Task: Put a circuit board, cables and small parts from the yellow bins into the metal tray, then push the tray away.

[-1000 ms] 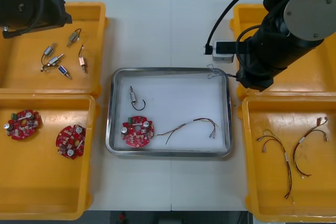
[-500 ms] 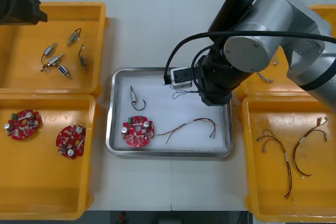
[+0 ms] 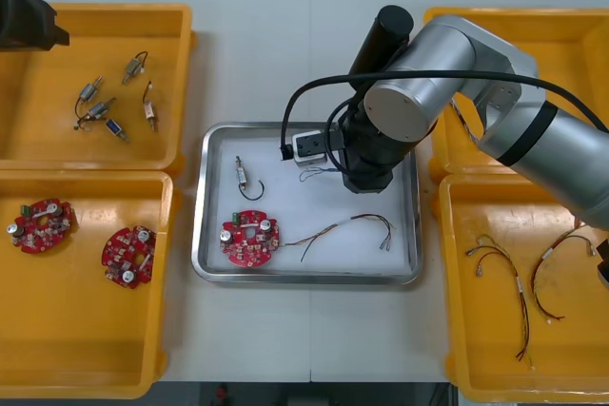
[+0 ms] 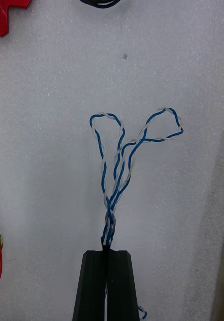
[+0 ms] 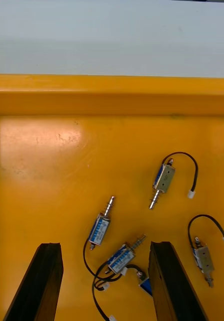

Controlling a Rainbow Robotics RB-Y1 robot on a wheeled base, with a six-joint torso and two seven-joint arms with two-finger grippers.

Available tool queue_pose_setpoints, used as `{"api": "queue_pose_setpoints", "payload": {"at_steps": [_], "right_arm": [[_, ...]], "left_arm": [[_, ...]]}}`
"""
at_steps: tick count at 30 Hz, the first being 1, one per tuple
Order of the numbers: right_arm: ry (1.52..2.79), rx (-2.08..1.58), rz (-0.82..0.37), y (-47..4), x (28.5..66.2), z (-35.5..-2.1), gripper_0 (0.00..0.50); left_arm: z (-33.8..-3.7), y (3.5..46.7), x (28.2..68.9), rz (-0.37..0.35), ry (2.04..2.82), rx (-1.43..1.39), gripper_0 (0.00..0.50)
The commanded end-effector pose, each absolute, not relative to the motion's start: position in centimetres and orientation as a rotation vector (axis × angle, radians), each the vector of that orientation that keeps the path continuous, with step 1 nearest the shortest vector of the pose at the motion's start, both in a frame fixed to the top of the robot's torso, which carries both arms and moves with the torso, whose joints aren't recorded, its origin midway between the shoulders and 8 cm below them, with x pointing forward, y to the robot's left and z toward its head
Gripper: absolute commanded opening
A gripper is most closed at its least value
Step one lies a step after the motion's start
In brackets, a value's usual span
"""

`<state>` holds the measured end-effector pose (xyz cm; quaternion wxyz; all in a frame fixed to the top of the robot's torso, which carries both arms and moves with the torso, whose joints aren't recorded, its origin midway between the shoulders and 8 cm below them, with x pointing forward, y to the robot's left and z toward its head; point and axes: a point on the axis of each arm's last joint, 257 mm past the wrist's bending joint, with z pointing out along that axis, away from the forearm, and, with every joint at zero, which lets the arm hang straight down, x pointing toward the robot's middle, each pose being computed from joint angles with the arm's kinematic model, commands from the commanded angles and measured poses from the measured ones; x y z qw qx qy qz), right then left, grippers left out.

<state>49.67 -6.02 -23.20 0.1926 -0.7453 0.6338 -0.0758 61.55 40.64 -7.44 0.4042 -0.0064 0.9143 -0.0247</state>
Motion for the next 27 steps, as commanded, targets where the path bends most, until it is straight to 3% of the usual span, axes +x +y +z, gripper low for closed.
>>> {"api": "queue_pose_setpoints", "payload": {"at_steps": [1, 3, 6, 13, 18, 27], "right_arm": [[1.696, -2.134, -0.247, -4.5, 50.2, -21.9, 0.097], [1.69, -2.136, -0.248, -4.4, 50.3, -21.9, 0.301], [1.693, -2.139, -0.244, -4.4, 50.2, -21.9, 0.489], [1.712, -2.128, -0.242, -4.9, 50.1, -20.4, 0.5], [1.748, -2.062, -0.215, -5.4, 50.2, -17.0, 0.5], [2.024, -1.779, -0.111, -7.7, 49.6, -12.6, 0.5]], "left_arm": [[-3.1, 42.2, 62.7, 0.099, 2.212, 0.252, 0.5], [-3.9, 41.7, 62.9, 0.112, 2.217, 0.278, 0.5], [-4.8, 40.6, 63.4, 0.13, 2.217, 0.311, 0.5], [-6.6, 40.3, 64.5, 0.167, 2.205, 0.342, 0.5], [-8.0, 40.5, 65.3, 0.188, 2.193, 0.353, 0.5], [-10.0, 40.6, 65.4, 0.212, 2.218, 0.376, 0.5]]}}
